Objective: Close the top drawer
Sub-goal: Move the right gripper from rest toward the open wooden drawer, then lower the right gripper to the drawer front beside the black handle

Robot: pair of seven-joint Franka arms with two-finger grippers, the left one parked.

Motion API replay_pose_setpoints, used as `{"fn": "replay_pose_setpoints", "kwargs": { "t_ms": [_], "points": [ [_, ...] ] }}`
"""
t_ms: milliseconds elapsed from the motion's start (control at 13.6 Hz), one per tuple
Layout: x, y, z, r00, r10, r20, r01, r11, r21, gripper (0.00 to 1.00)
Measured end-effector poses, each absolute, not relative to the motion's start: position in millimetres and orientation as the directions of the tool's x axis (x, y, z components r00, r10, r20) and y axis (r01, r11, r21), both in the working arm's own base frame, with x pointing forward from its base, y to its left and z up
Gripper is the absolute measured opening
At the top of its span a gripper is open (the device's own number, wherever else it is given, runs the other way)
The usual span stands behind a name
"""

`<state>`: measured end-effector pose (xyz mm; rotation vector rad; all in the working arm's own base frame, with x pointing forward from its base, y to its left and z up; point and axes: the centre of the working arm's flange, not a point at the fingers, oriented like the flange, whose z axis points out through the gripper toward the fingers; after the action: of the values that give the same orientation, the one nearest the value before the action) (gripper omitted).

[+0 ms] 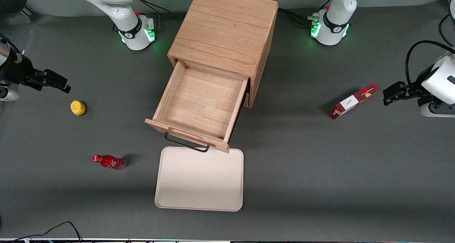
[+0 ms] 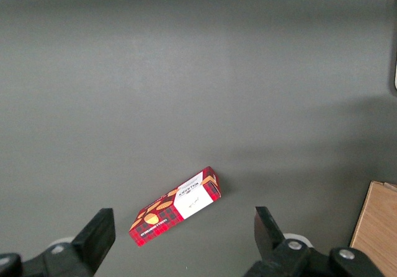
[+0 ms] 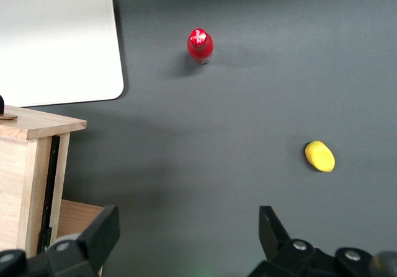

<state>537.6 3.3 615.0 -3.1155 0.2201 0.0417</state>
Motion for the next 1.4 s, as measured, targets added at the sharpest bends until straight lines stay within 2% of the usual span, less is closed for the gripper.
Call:
{"fn": "replay_pose_setpoints", "kwargs": {
  "t_ms": [515, 882, 1103, 1176, 1397],
  "points": [
    [544, 15, 612, 0.993, -0.111, -0.027, -0.112, -0.993, -0.023, 1.0],
    [587, 83, 626, 0.998, 0.064, 0.011, 0.065, -0.993, -0.098, 1.0],
    [617, 135, 617, 0.973, 0.229, 0.037, 0.232, -0.962, -0.145, 1.0],
    [627, 152, 612, 0.962, 0.27, 0.05, 0.275, -0.947, -0.167, 1.0],
    [662, 192, 595, 0.931, 0.331, 0.157, 0.361, -0.903, -0.235, 1.0]
  ]
}}
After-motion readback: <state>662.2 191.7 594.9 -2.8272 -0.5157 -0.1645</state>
